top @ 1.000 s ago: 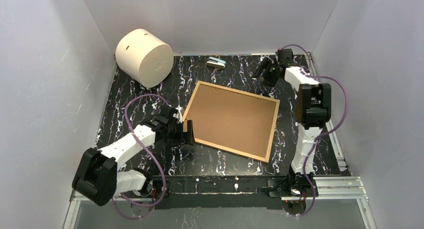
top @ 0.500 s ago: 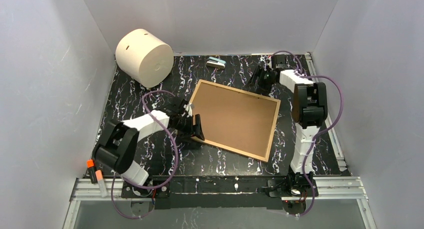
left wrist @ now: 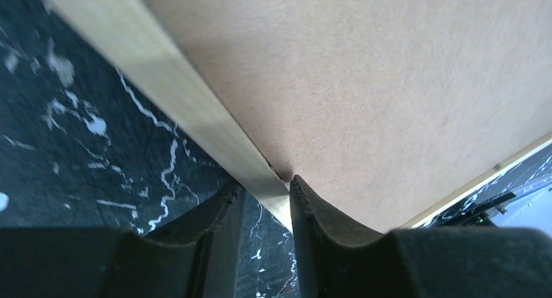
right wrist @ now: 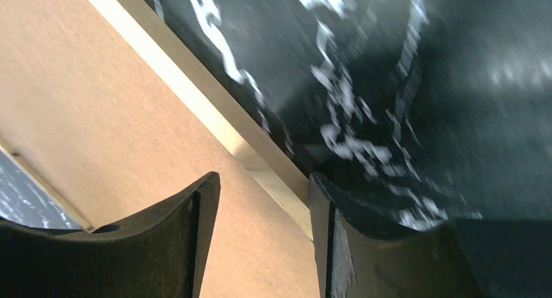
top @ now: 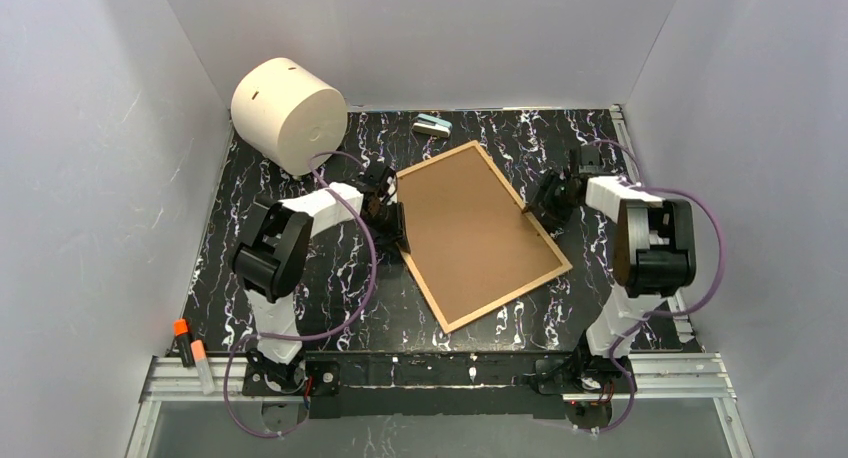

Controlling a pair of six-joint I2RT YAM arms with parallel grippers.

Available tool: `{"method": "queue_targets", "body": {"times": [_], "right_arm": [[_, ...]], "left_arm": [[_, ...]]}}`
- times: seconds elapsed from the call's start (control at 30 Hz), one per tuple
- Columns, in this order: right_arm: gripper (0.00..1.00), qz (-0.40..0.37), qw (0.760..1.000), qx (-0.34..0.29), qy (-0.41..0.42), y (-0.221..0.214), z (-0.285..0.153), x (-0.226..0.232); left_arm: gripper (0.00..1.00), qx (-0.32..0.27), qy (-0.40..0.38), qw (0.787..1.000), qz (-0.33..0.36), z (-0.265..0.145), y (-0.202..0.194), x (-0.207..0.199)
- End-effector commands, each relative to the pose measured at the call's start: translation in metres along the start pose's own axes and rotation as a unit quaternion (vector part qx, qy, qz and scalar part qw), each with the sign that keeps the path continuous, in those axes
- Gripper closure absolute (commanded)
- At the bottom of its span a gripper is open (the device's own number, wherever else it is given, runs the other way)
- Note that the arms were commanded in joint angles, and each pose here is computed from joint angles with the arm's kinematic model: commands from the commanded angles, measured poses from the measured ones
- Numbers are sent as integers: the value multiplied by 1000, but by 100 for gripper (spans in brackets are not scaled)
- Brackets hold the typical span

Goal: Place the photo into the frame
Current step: Adjust the photo frame at the center of the board.

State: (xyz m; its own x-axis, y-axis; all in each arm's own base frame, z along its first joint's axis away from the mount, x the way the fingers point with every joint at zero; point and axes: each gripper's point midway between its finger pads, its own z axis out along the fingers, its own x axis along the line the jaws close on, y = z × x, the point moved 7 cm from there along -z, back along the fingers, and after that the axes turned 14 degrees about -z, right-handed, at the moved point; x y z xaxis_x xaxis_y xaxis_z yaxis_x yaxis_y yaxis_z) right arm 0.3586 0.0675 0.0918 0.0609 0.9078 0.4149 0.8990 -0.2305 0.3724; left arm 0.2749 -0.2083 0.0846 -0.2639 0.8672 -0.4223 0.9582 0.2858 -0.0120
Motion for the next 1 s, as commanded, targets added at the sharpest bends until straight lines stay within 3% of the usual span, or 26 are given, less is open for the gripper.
{"method": "queue_targets", "body": {"times": [0.0,0.3,0.53,0.7,0.83,0.97], "right_arm": [[44,58,996,65,37,-54,-32,23],[47,77,996,43,24,-86,-67,23],[28,56,996,-43,-53,-35,-98,30],[32,7,996,-48,75,-26,-88,81],[41,-61,979,-22,192,-41,-64,148],[52,-99,955,13,280,-65,-38,210]], "left_arm": [[73,-46,-16,998,32,24,27,-17],[74,-38,2,999,34,23,14,3],[47,-68,-40,997,-15,-20,22,15],[44,-46,-84,995,-14,-36,4,19],[49,-28,-75,997,-18,-31,-10,33],[54,14,-124,992,-27,-21,-27,37]]}}
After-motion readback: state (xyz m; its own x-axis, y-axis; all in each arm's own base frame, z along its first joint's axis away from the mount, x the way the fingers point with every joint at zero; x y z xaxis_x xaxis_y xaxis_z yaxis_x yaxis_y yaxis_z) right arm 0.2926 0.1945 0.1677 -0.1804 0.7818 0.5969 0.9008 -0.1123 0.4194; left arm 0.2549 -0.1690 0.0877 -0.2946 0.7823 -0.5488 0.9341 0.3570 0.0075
